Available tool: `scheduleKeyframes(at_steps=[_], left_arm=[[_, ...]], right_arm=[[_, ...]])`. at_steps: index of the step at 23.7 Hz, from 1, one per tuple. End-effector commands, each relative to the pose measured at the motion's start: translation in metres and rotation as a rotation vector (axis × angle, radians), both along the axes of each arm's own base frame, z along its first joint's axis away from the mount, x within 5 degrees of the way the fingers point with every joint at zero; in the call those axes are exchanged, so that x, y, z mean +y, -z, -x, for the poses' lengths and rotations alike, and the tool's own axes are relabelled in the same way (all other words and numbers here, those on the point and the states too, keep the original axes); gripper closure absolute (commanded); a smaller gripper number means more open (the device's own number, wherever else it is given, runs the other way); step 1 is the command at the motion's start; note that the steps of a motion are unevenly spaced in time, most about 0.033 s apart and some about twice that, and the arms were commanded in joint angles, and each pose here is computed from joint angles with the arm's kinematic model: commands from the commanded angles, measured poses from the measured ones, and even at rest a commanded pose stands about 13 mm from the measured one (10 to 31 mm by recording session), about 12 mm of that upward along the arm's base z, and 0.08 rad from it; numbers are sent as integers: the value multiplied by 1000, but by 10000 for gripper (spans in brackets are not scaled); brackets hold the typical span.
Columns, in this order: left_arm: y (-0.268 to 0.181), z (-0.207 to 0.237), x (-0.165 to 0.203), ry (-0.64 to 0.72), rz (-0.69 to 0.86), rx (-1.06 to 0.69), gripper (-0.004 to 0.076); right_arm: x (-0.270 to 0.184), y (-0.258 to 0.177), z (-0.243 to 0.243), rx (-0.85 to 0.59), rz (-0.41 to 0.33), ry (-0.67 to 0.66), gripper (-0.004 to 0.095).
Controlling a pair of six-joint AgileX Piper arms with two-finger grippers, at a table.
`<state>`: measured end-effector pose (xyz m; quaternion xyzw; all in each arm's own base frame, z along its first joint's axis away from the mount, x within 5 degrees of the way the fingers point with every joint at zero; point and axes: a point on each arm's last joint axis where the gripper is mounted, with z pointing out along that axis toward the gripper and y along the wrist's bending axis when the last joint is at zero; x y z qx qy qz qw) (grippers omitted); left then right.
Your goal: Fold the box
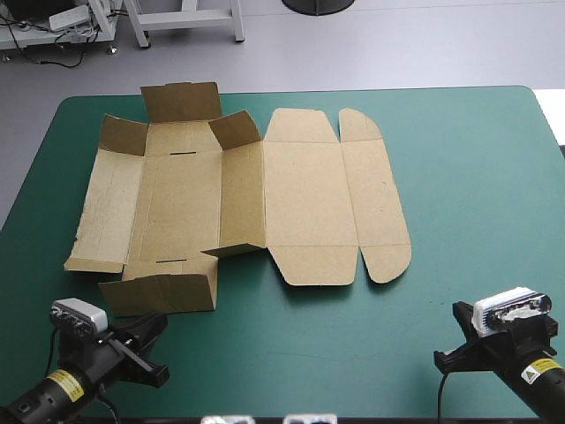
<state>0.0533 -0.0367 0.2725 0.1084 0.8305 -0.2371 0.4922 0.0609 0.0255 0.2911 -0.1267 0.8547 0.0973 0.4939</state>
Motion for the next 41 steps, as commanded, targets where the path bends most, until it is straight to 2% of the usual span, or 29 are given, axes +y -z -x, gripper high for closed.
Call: scheduleKeyframes(at_steps=[1,10,15,18,19,24,27,31,33,36,41], left_arm=[[-11,-13,-11,13,81,-11,592],[-34,-59,-29,4,-55,-30,568],[-61,-87,-40,13,-181,-46,480],[-77,-105,-43,4,-311,-41,412],[-85,-116,-39,-35,-372,-46,398],[-100,-139,-2,-222,-426,-33,397],[-91,-154,22,-258,-350,65,377],[-75,-190,41,-148,-272,245,377],[-72,-212,54,-95,-185,344,377],[-78,-234,73,39,-111,382,377],[-83,-246,96,10,-134,386,370]], right_arm=[[0,-11,-4,-69,-23,14,928],[0,-12,-8,-69,-22,20,928],[1,-22,-23,-35,8,9,927],[2,-41,-42,-41,36,-3,927],[2,-50,-52,-49,42,-4,927],[4,-60,-81,-19,64,-11,927],[5,-55,-93,6,70,-12,927],[5,-57,-95,-15,64,-5,927],[4,-57,-95,-20,66,-3,927],[4,-57,-95,-21,69,-5,927],[4,-57,-95,-22,72,-7,927]])
